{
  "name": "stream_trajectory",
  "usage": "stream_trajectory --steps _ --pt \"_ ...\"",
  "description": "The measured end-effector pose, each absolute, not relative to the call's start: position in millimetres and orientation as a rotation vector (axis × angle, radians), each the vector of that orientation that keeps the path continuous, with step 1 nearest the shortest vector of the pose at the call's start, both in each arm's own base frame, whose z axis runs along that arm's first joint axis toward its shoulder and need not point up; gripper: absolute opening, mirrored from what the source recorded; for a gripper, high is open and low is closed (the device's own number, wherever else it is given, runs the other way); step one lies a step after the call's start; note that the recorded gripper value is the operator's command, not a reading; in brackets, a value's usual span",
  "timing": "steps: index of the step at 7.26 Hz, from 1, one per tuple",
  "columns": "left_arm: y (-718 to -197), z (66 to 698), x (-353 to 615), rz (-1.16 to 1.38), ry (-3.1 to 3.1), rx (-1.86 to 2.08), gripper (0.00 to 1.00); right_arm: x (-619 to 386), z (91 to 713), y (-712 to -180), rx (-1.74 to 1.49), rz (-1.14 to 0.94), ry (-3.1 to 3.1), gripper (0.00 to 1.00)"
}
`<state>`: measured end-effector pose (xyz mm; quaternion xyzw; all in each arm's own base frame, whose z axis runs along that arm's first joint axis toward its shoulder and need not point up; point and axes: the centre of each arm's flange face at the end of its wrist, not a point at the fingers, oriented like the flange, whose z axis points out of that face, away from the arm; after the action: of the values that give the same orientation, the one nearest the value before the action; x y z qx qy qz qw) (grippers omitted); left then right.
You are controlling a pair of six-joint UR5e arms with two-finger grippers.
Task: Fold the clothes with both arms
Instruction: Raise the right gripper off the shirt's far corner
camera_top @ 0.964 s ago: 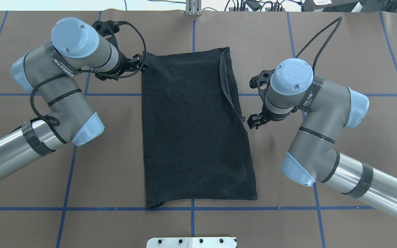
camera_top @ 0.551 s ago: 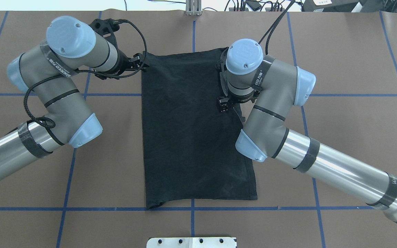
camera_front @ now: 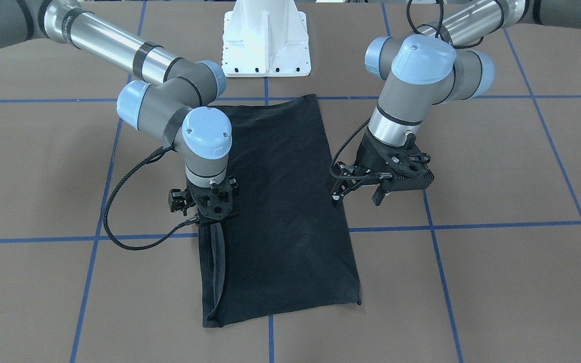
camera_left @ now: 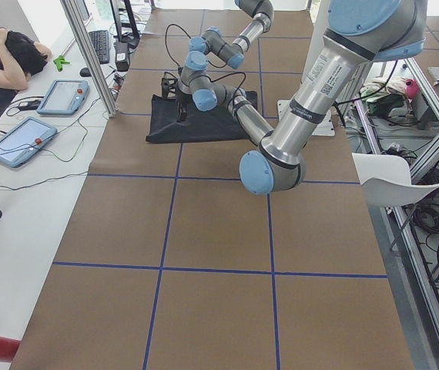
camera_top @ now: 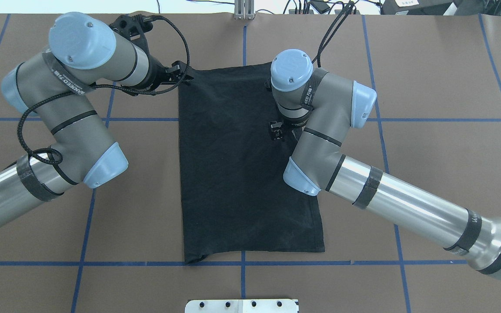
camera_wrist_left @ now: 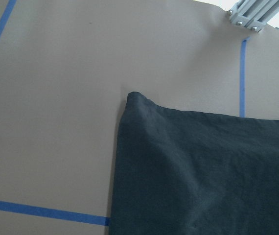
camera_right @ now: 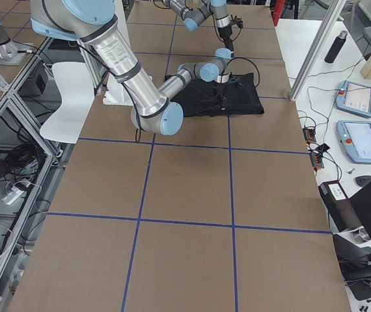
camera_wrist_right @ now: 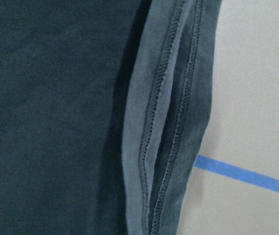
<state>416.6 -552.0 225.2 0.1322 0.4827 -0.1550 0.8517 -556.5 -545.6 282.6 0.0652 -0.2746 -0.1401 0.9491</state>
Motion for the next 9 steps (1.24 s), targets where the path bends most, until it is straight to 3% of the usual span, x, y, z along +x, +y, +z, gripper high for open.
stream_trajectory --steps 9 --pt "-545.3 196.3 410.2 -0.314 1.06 0.306 1.0 -481.8 327.1 -601.2 0.08 -0.301 -0.578 1.0"
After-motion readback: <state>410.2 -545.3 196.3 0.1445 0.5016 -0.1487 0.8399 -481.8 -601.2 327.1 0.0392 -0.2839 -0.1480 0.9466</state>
